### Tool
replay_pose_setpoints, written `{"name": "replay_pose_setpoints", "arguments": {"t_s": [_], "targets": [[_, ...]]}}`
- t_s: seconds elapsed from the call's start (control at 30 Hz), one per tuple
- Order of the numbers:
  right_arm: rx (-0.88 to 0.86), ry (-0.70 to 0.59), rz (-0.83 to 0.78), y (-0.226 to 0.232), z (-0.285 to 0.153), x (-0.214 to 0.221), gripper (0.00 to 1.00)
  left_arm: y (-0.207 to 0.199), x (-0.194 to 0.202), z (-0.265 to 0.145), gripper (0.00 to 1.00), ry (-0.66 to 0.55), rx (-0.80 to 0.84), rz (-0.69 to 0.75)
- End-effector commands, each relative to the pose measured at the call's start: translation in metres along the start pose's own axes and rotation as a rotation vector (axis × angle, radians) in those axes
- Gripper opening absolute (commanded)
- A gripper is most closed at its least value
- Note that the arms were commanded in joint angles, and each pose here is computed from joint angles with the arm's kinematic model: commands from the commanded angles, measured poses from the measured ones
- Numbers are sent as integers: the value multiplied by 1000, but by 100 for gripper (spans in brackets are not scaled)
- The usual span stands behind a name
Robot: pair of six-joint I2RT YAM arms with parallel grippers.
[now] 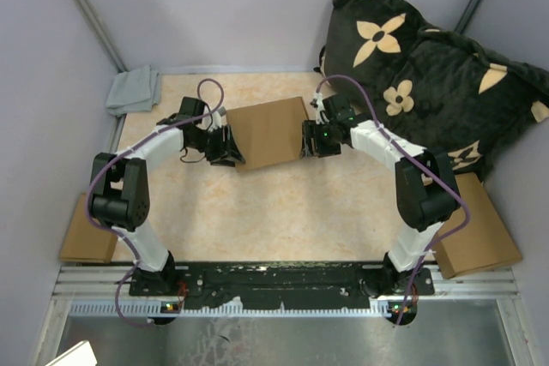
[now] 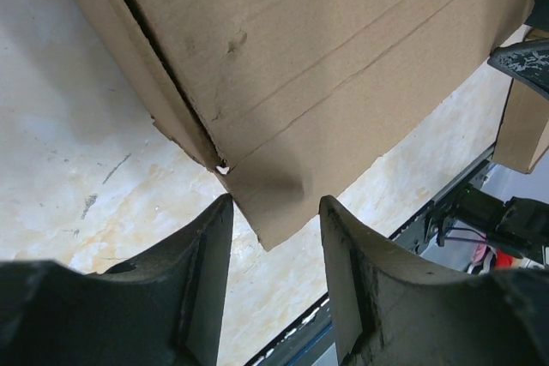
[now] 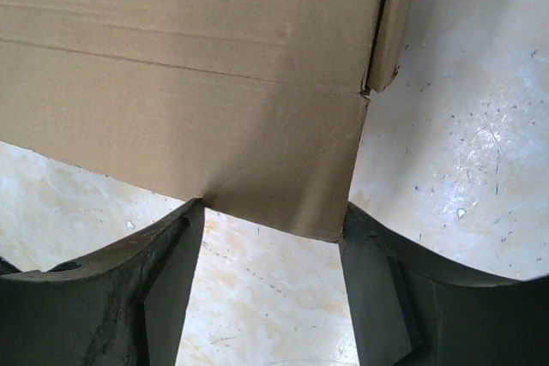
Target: Fold the paper box
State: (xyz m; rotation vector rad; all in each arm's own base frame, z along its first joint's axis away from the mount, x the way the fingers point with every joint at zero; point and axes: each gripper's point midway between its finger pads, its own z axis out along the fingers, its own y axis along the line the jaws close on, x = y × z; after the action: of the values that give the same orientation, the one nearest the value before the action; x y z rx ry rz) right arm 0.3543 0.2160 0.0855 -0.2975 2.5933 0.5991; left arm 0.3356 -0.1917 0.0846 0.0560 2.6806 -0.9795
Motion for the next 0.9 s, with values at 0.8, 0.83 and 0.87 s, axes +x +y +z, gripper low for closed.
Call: {"name": "replay_pose_setpoints", "arguments": {"t_s": [0.8,0.83,0.87], "targets": [[16,-80,-56,8,-1,-28,64,12,-18,2,51,5,-68,26],[12,-77,-55,9,0,-27,64,12,-18,4,50,9,-64,22],[8,-74,-56,9,1,-27,64,10,-18,4,50,11,-52,19]]}}
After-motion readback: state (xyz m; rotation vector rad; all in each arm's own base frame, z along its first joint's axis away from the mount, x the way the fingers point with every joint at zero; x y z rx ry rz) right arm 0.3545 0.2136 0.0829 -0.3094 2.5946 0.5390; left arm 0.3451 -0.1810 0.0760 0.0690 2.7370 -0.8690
